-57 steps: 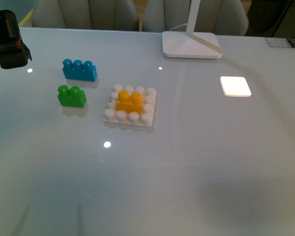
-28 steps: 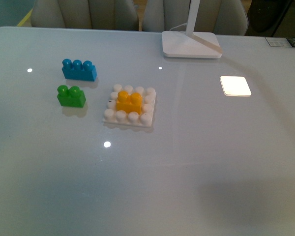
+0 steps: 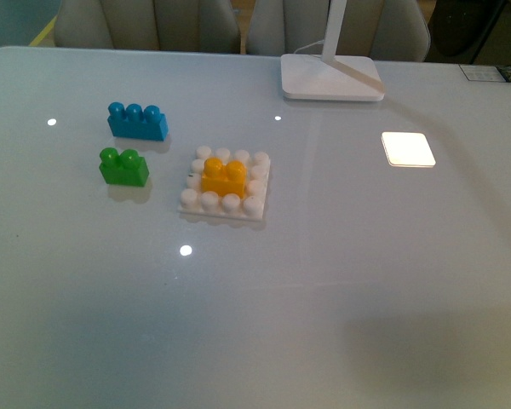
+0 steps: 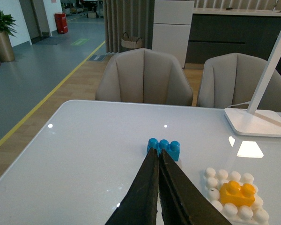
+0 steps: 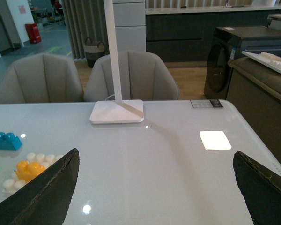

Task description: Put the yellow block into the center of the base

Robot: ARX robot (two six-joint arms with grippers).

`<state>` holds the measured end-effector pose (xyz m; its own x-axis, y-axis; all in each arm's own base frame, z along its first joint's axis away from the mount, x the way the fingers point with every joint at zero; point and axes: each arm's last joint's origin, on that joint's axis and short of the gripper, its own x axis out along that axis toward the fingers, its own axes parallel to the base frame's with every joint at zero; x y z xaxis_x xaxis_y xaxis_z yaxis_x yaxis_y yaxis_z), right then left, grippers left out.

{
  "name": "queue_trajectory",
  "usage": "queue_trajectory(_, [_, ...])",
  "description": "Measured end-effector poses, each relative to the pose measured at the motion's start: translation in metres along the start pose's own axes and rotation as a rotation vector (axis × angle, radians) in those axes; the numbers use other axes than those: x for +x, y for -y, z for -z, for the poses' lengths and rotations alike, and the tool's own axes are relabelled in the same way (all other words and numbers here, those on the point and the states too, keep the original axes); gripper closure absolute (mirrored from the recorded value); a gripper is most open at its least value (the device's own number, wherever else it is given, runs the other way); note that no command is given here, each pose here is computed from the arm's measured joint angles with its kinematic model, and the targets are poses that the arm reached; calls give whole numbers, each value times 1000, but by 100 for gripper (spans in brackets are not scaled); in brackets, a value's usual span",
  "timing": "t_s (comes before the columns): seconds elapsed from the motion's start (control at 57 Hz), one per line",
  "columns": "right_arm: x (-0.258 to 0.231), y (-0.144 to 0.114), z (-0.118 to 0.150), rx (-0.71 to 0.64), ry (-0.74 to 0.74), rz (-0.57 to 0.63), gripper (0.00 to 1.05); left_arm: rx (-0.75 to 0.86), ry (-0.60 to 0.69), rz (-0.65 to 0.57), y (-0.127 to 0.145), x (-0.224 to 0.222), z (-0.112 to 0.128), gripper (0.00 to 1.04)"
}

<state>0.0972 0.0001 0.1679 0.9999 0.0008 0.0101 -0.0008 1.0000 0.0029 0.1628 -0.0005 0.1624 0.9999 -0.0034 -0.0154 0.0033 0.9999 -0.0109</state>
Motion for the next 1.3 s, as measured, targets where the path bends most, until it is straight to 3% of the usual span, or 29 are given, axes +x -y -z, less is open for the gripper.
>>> queue_trajectory(1.298, [0,0,0,0,0,0,9,0,29,0,0,-54,-7,102])
